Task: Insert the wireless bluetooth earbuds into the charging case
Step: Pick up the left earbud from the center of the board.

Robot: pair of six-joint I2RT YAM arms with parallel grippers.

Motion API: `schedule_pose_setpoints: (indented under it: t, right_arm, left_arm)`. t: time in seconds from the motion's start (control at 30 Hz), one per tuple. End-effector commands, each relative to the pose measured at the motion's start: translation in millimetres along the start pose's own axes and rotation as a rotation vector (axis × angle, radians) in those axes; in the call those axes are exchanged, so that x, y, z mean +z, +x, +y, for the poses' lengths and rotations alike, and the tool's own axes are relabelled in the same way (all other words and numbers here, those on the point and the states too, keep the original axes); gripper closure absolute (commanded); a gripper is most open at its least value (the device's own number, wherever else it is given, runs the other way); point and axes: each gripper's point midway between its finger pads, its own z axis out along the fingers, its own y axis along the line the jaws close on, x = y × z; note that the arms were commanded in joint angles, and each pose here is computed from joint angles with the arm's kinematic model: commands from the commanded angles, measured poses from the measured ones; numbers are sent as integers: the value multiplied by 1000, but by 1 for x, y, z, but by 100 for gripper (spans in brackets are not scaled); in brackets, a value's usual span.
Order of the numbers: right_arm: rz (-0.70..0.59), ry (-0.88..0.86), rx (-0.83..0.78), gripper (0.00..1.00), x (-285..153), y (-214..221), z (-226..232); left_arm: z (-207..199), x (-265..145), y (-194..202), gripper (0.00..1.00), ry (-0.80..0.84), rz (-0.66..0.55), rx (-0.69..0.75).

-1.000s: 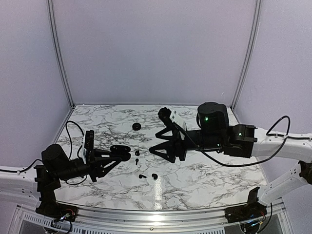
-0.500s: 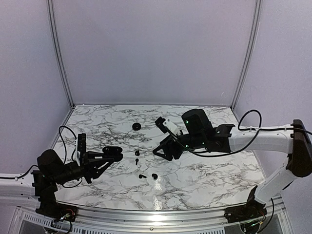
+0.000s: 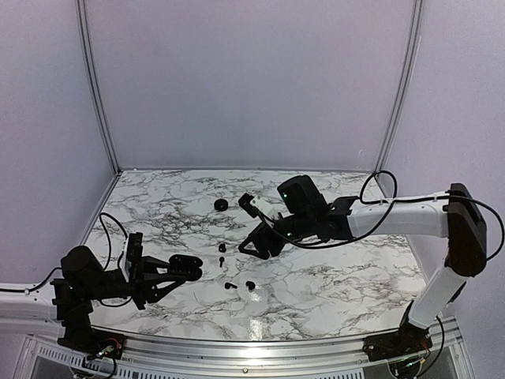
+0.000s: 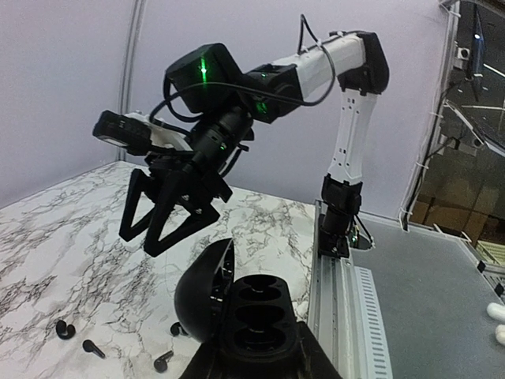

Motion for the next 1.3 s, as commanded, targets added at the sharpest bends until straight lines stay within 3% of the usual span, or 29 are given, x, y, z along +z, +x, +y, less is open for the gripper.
schedule_pose_setpoints:
  t: [0.0, 0.47, 0.8, 1.03, 1.27]
  right_arm:
    - [-32, -42, -19, 40, -7, -18, 5]
    - [131, -16, 33, 51, 6, 44, -7]
    - [150, -112, 49, 51, 15, 53, 5]
    - [208, -82, 66, 52, 21, 69, -3]
    - [242, -32, 83, 54, 30, 76, -15]
  left_arm:
    - [-19, 0, 4, 100, 111, 12, 69]
    - [-17, -11, 22, 100, 95, 30, 117]
    - [-35, -9, 41, 100, 192, 95, 139]
    - [-38, -5, 56, 100, 212, 148, 177]
    - [-39, -6, 52, 100, 208, 128, 188]
